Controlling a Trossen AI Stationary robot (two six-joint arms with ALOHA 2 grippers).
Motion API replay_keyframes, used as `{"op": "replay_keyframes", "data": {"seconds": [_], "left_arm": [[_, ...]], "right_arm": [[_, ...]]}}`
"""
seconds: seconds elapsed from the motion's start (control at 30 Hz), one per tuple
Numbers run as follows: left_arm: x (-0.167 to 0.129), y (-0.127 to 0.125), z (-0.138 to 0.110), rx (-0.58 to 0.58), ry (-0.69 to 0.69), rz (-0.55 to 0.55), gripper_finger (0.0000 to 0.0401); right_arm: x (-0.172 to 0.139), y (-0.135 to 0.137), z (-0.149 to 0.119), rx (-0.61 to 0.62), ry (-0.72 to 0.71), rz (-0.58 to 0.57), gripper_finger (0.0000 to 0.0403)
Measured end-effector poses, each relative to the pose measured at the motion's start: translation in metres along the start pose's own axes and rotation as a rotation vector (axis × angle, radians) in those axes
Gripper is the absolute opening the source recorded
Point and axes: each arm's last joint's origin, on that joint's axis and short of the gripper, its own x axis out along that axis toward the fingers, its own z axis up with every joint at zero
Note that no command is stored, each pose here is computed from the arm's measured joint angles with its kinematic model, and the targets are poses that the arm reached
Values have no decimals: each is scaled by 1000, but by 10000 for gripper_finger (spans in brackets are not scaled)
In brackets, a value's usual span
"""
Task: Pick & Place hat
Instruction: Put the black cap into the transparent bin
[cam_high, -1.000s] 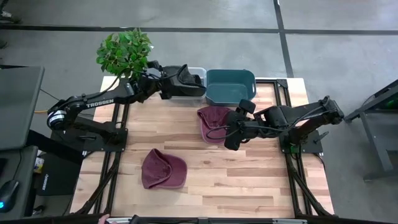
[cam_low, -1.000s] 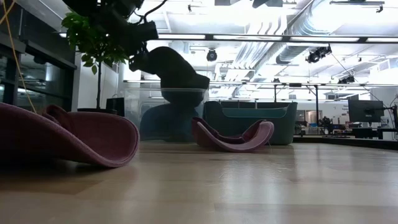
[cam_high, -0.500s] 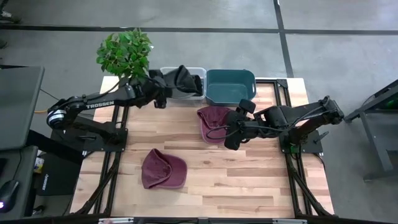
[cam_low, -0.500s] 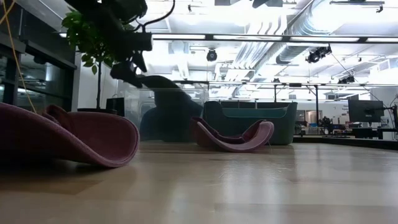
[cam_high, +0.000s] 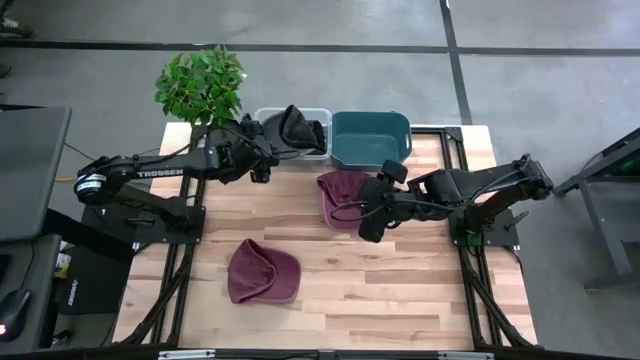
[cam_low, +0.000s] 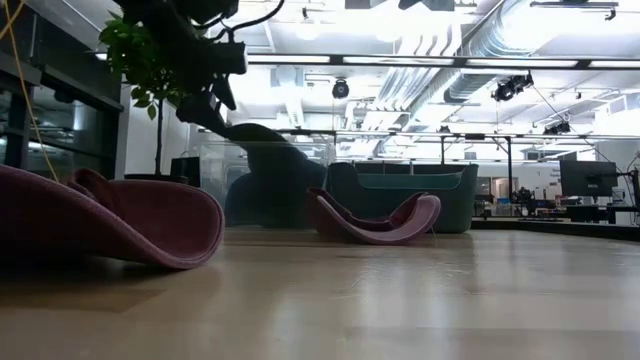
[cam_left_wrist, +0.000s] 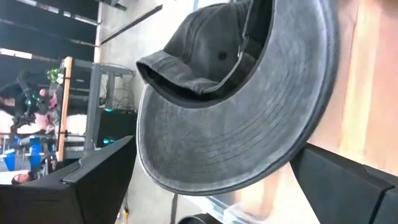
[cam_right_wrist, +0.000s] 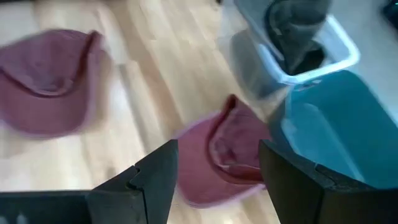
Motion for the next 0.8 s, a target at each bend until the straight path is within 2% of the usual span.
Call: {"op": "replay_keyframes", "data": {"seconds": [0.13, 0.37, 0.5, 0.63, 0.73, 0.8], "left_arm": [[-9, -1, 8, -121, -23, 8, 399], [-35, 16, 28, -374, -105, -26, 399], [-47, 24, 32, -403, -112, -85, 399], [-52, 27, 31, -446, -80, -98, 399], [-62, 31, 34, -566, -79, -181, 399], [-70, 37, 34, -639, -71, -290, 399]], "right_arm": [[8, 1, 3, 16, -8, 81, 216], [37, 6, -2, -49, -68, 127, 216], [51, 6, -5, -58, -112, 122, 216], [59, 5, -3, -91, -175, 86, 216], [67, 2, -1, -140, -238, 58, 216], [73, -2, 0, -185, -266, 44, 216]]}}
